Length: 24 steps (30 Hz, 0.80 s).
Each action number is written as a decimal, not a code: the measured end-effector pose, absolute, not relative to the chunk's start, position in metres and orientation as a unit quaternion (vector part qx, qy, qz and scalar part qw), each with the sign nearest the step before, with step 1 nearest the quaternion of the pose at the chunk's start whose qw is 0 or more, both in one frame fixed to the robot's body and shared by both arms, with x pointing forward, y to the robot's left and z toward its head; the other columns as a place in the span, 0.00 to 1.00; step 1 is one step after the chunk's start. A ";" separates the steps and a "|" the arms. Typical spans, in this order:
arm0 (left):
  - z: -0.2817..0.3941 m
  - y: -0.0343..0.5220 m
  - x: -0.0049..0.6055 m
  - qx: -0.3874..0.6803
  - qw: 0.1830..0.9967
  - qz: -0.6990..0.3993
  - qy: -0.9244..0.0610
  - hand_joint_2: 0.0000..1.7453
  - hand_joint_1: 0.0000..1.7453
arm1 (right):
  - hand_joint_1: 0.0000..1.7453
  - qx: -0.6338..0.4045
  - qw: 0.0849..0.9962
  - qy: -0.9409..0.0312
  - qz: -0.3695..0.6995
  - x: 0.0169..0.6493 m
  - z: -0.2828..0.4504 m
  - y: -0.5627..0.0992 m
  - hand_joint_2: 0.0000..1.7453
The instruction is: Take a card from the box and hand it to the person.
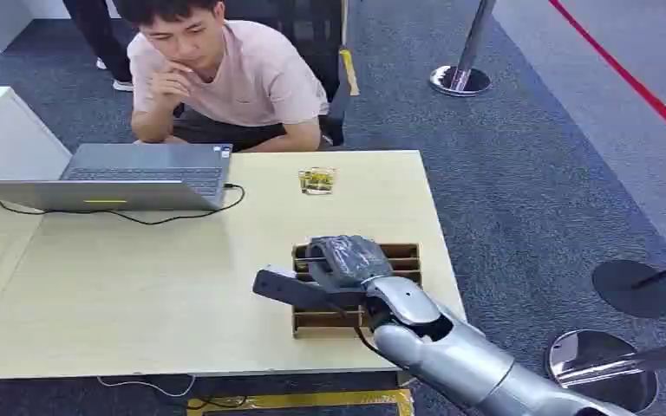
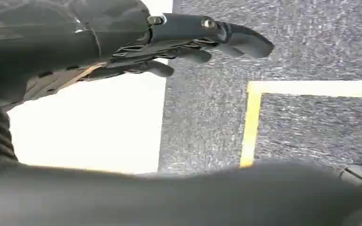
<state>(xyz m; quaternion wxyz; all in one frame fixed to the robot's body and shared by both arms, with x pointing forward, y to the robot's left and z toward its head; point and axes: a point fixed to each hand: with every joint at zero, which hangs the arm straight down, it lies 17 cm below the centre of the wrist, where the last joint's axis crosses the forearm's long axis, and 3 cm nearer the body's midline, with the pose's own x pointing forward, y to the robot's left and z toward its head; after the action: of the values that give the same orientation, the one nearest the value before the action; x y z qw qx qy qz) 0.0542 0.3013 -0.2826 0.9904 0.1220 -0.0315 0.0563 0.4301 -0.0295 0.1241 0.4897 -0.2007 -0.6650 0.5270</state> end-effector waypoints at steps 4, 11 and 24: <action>-0.283 0.301 0.056 0.120 0.991 0.056 -0.036 1.00 0.00 | 0.91 -0.200 0.491 -0.664 0.527 0.429 0.123 -0.029 1.00; -0.282 0.301 0.058 0.120 0.990 0.055 -0.042 1.00 0.00 | 0.91 -0.198 0.489 -0.665 0.528 0.429 0.123 -0.029 1.00; -0.282 0.301 0.059 0.122 0.990 0.055 -0.045 1.00 0.00 | 0.91 -0.197 0.488 -0.666 0.528 0.428 0.123 -0.028 1.00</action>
<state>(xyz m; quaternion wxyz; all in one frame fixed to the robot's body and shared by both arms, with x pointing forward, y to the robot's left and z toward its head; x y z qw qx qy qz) 0.0587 0.3014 -0.2822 0.9900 0.1218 -0.0447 0.0546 0.4284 -0.0282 0.1232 0.4885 -0.1972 -0.6659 0.5283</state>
